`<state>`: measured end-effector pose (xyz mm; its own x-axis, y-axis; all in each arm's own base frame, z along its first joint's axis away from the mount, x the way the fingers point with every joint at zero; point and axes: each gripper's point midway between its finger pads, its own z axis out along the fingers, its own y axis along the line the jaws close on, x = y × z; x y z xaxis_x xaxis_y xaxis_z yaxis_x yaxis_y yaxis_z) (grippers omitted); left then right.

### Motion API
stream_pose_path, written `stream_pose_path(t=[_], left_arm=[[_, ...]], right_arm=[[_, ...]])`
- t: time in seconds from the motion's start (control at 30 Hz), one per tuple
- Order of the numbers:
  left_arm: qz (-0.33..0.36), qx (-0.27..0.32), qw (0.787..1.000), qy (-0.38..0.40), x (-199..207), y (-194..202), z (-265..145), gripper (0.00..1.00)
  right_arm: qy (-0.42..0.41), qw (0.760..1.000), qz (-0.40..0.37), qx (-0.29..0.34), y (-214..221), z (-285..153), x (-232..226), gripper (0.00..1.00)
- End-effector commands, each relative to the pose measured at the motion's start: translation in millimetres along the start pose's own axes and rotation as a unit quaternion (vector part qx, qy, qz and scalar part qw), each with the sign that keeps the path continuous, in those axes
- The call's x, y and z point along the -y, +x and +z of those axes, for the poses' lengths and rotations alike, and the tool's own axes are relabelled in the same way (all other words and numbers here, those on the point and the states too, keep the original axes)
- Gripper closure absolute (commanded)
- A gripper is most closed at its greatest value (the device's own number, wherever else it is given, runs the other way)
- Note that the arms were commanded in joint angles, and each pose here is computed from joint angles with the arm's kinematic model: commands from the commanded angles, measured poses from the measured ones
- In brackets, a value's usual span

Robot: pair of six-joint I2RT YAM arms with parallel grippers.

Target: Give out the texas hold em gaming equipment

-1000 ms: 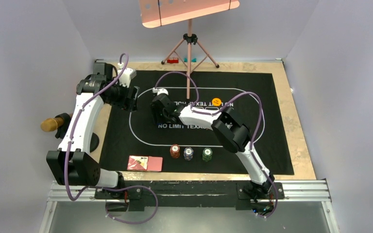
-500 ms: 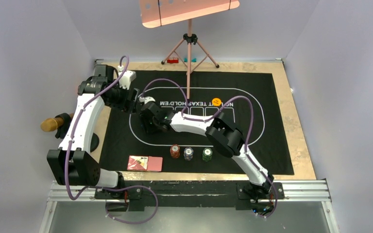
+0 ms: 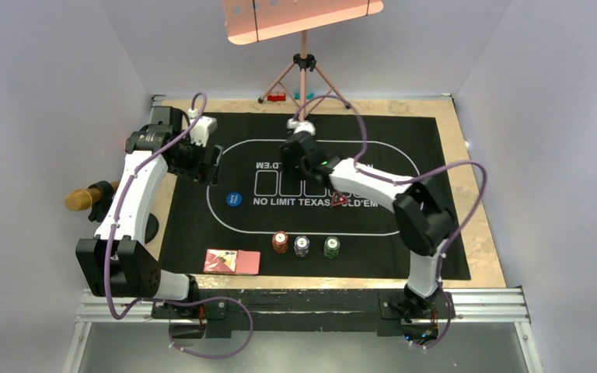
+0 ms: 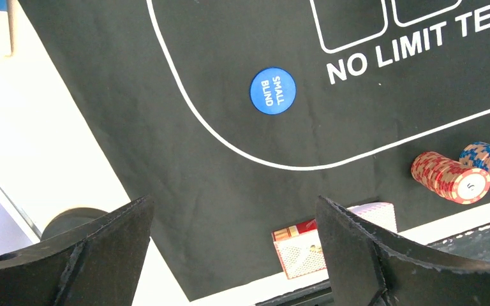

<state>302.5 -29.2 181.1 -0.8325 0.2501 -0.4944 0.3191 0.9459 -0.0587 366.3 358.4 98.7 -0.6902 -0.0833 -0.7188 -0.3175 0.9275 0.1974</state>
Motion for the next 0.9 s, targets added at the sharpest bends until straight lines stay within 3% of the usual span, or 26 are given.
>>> stream_pose_path(t=[0.0,0.23,0.57,0.87], left_arm=[[0.0,0.007,1.0,-0.014,-3,4,-11,0.0],[0.003,0.001,1.0,-0.003,4,14,-17,0.0],[0.006,0.003,1.0,0.007,9,15,-23,0.0],[0.011,0.006,1.0,0.007,9,12,-27,0.0]], right_arm=[[0.126,0.992,0.012,0.01,-1,-19,91,0.37],[0.198,0.98,0.018,-0.026,25,-19,150,0.36],[0.236,0.968,0.011,-0.084,63,-16,169,0.36],[0.263,0.956,0.029,-0.129,108,-41,186,0.39]])
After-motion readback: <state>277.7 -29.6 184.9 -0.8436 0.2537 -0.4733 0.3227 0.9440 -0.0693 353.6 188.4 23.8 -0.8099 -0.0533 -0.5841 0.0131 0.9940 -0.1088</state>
